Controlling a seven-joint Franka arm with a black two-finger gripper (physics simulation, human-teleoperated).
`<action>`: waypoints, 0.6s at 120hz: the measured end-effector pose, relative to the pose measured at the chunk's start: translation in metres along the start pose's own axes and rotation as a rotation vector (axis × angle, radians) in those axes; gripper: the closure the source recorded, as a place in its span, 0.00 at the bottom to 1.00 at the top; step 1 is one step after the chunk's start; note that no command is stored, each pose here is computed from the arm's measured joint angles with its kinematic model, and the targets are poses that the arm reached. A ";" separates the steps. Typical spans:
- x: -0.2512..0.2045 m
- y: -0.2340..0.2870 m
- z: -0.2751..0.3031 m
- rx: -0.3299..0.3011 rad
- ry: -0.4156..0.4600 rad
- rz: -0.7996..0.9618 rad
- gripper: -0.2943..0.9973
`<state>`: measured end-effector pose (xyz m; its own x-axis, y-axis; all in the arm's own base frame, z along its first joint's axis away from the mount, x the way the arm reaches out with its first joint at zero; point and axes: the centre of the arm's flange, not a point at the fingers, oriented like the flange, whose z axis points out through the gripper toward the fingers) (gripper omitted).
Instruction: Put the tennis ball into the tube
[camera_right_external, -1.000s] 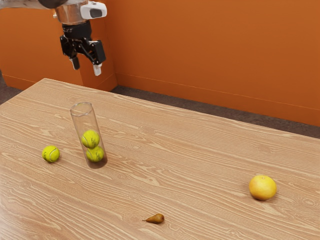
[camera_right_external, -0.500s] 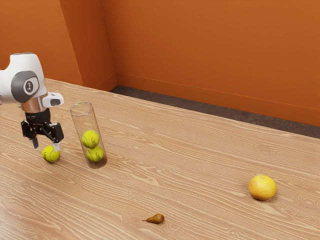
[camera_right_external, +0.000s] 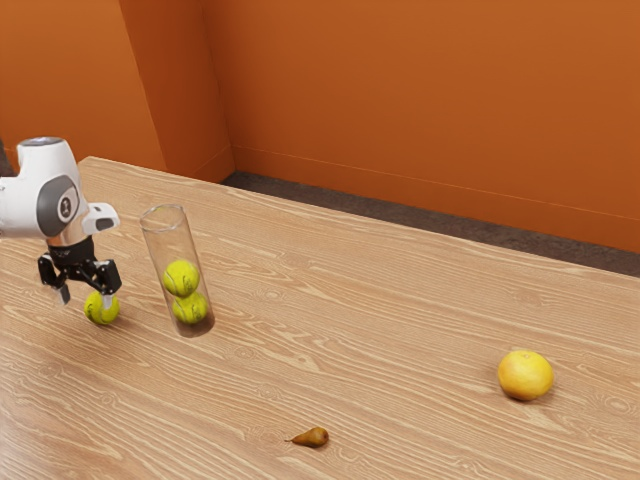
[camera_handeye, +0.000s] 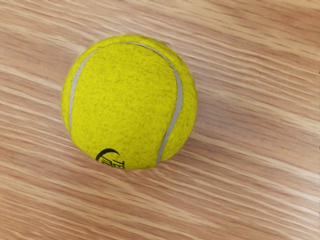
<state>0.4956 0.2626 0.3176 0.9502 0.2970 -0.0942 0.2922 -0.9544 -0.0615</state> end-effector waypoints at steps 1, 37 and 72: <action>0.001 0.000 0.000 -0.001 0.002 0.000 0.24; 0.024 -0.012 0.024 -0.020 0.013 -0.034 0.24; 0.046 -0.013 0.049 -0.022 -0.001 -0.028 0.24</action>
<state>0.5304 0.2898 0.2658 0.9416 0.3234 -0.0938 0.3208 -0.9462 -0.0420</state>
